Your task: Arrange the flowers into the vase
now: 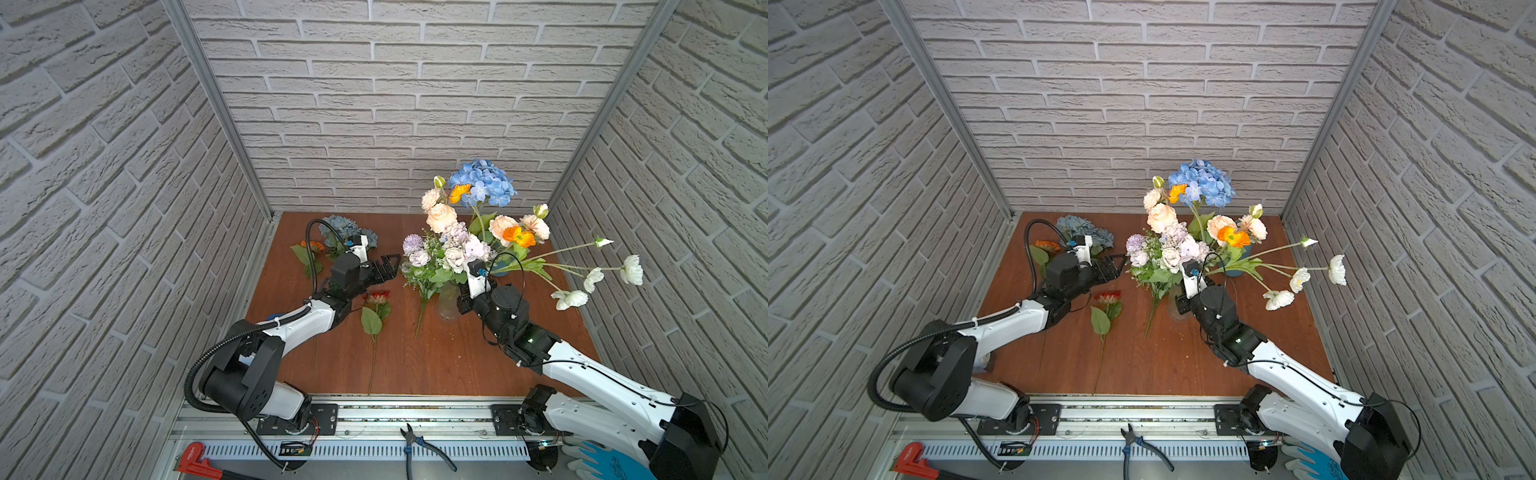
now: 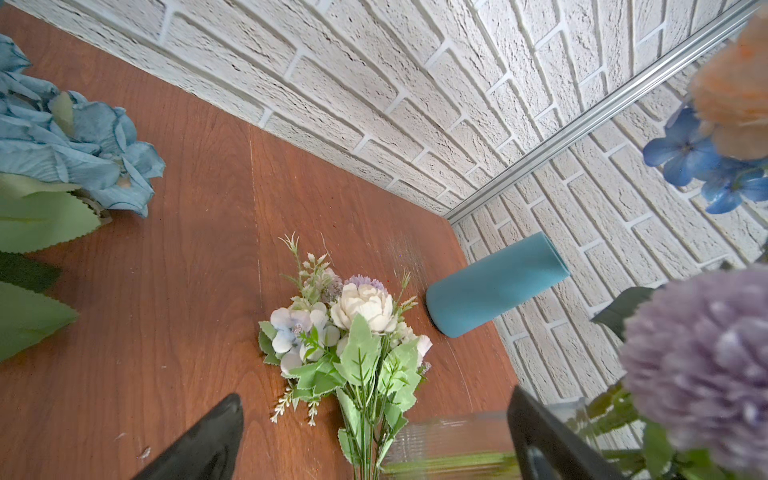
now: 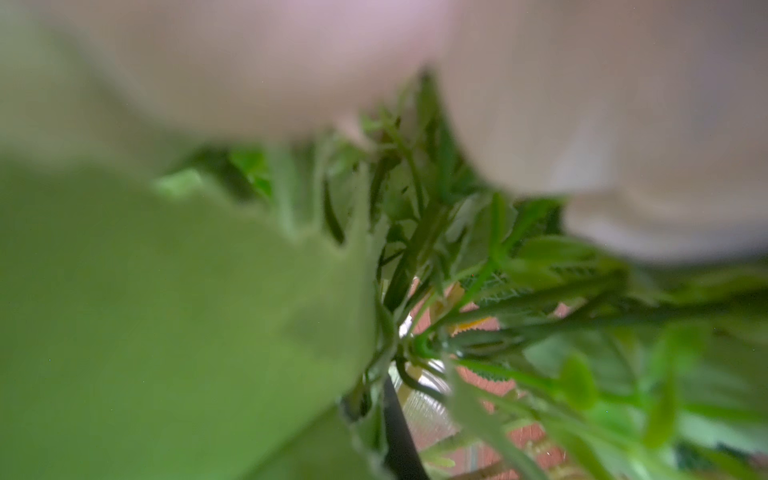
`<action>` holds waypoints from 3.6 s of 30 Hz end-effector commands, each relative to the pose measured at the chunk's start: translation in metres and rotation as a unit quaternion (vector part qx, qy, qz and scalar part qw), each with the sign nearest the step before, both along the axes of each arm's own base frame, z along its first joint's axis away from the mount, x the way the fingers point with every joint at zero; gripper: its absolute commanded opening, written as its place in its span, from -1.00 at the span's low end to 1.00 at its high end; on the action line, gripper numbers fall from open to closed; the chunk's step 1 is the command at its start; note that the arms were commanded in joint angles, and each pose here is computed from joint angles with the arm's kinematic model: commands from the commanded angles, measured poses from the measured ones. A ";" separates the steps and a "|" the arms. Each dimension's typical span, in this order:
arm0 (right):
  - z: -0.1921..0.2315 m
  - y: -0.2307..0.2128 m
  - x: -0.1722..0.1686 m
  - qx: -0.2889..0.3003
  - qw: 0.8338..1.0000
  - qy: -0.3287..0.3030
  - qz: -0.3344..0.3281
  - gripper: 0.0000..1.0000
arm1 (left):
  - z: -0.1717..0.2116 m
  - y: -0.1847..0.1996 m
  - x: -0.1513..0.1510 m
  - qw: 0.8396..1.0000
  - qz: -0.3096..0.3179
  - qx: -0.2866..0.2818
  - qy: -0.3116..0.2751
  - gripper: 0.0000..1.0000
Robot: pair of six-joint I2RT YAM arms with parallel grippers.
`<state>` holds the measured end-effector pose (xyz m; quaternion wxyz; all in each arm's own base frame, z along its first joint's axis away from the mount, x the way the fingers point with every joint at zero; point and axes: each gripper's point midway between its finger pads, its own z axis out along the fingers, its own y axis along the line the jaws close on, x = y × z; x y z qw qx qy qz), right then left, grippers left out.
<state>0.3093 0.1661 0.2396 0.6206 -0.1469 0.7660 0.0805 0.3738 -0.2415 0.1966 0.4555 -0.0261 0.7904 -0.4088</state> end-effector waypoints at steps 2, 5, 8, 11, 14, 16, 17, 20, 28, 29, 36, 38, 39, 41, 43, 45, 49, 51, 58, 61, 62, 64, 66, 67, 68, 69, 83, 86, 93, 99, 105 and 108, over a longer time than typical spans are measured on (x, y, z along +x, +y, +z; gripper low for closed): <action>0.009 -0.008 -0.002 0.014 1.000 -0.008 -0.021 -0.88 | 0.018 -0.002 0.001 0.999 -0.003 -0.015 -0.034 0.97; -0.005 -0.011 -0.005 0.013 1.000 0.006 -0.025 -0.88 | 0.019 -0.002 0.001 0.999 -0.003 -0.016 -0.034 0.97; -0.017 -0.012 -0.007 0.015 0.999 0.021 -0.026 -0.88 | 0.017 -0.002 0.000 0.999 -0.003 -0.016 -0.032 0.96; -0.027 -0.012 -0.009 0.017 0.999 0.037 -0.025 -0.86 | 0.018 -0.002 0.000 0.999 -0.002 -0.017 -0.032 0.96; -0.035 -0.008 -0.011 0.020 0.998 0.051 -0.015 -0.78 | 0.019 -0.002 0.000 0.999 -0.002 -0.017 -0.033 0.96; -0.038 -0.007 -0.013 0.018 0.998 0.058 -0.012 -0.68 | 0.019 -0.002 0.000 0.999 -0.002 -0.018 -0.033 0.97; -0.037 -0.006 -0.014 0.018 0.998 0.059 -0.010 -0.63 | 0.019 -0.002 0.000 0.999 -0.001 -0.018 -0.033 0.96; -0.032 -0.004 -0.019 0.028 0.998 0.062 0.003 -0.41 | 0.020 -0.001 -0.001 0.999 0.000 -0.019 -0.033 0.97; -0.026 -0.002 -0.045 0.054 0.993 0.099 0.024 -0.06 | 0.020 0.000 -0.001 0.999 0.003 -0.019 -0.035 0.97; -0.027 -0.001 -0.050 0.050 0.992 0.115 0.030 -0.01 | 0.020 0.000 -0.001 0.999 0.003 -0.021 -0.035 0.97; -0.054 -0.020 -0.082 0.038 0.974 0.222 0.010 0.80 | 0.024 0.002 -0.001 0.999 0.006 -0.020 -0.039 0.96; -0.063 -0.025 -0.086 0.048 0.973 0.228 0.000 0.91 | 0.022 0.002 -0.001 0.999 0.006 -0.020 -0.038 0.97; -0.065 -0.027 -0.086 0.052 0.973 0.225 -0.006 0.91 | 0.023 0.002 0.000 0.999 0.007 -0.021 -0.038 0.97; -0.071 -0.036 -0.083 0.055 0.973 0.221 -0.035 0.92 | 0.022 0.001 0.000 0.999 0.007 -0.020 -0.036 0.96; -0.074 -0.040 -0.081 0.047 0.975 0.211 -0.043 0.92 | 0.024 0.001 0.000 0.999 0.006 -0.019 -0.036 0.97; -0.080 -0.042 -0.077 0.047 0.979 0.194 -0.048 0.91 | 0.026 0.001 0.000 0.999 0.006 -0.015 -0.038 0.97; -0.089 -0.044 -0.068 0.061 0.989 0.127 -0.047 0.91 | 0.030 0.001 0.002 0.999 0.007 -0.018 -0.044 0.97; -0.084 -0.045 -0.062 0.068 0.993 0.079 -0.047 0.91 | 0.032 0.000 0.002 0.999 0.004 -0.021 -0.045 0.97; -0.051 -0.031 -0.049 0.017 0.999 -0.031 -0.007 0.91 | 0.052 -0.005 0.003 0.998 -0.006 -0.030 -0.062 0.97; -0.039 -0.019 -0.042 0.001 0.999 -0.052 0.013 0.94 | 0.051 -0.006 0.005 0.998 -0.006 -0.028 -0.062 0.97; -0.035 -0.018 -0.040 0.000 0.998 -0.059 0.013 0.95 | 0.050 -0.006 0.005 0.998 -0.005 -0.029 -0.060 0.97; -0.028 -0.015 -0.034 -0.003 0.997 -0.075 0.014 0.95 | 0.047 -0.006 0.005 0.998 -0.005 -0.030 -0.056 0.96; -0.023 -0.012 -0.030 -0.003 0.996 -0.083 0.013 0.95 | 0.044 -0.006 0.005 0.998 -0.004 -0.031 -0.051 0.96; -0.022 -0.013 -0.026 -0.002 0.996 -0.086 0.006 0.96 | 0.043 -0.006 0.005 0.998 -0.004 -0.031 -0.051 0.96; -0.021 -0.014 -0.024 -0.003 0.996 -0.086 0.003 0.96 | 0.043 -0.006 0.004 0.998 -0.004 -0.031 -0.051 0.96; -0.022 -0.015 -0.021 -0.003 0.996 -0.087 0.000 0.96 | 0.044 -0.006 0.005 0.998 -0.004 -0.032 -0.052 0.97; -0.012 -0.020 0.012 0.028 0.990 -0.132 -0.028 0.96 | 0.063 -0.048 0.000 0.994 -0.062 -0.060 -0.071 0.97; -0.013 -0.019 0.017 0.030 0.990 -0.136 -0.030 0.96 | 0.063 -0.055 -0.003 0.993 -0.071 -0.066 -0.069 0.96; -0.019 -0.023 0.026 0.025 0.988 -0.142 -0.049 0.95 | 0.069 -0.063 -0.010 0.992 -0.083 -0.069 -0.072 0.97; -0.020 -0.026 0.033 0.031 0.984 -0.162 -0.067 0.87 | 0.066 -0.061 -0.010 0.992 -0.080 -0.062 -0.069 0.97; -0.018 -0.023 0.036 0.049 0.979 -0.187 -0.064 0.25 | 0.065 -0.059 -0.011 0.993 -0.076 -0.054 -0.069 0.97; -0.017 -0.020 0.036 0.049 0.979 -0.189 -0.058 -0.02 | 0.065 -0.055 -0.012 0.994 -0.070 -0.047 -0.072 0.96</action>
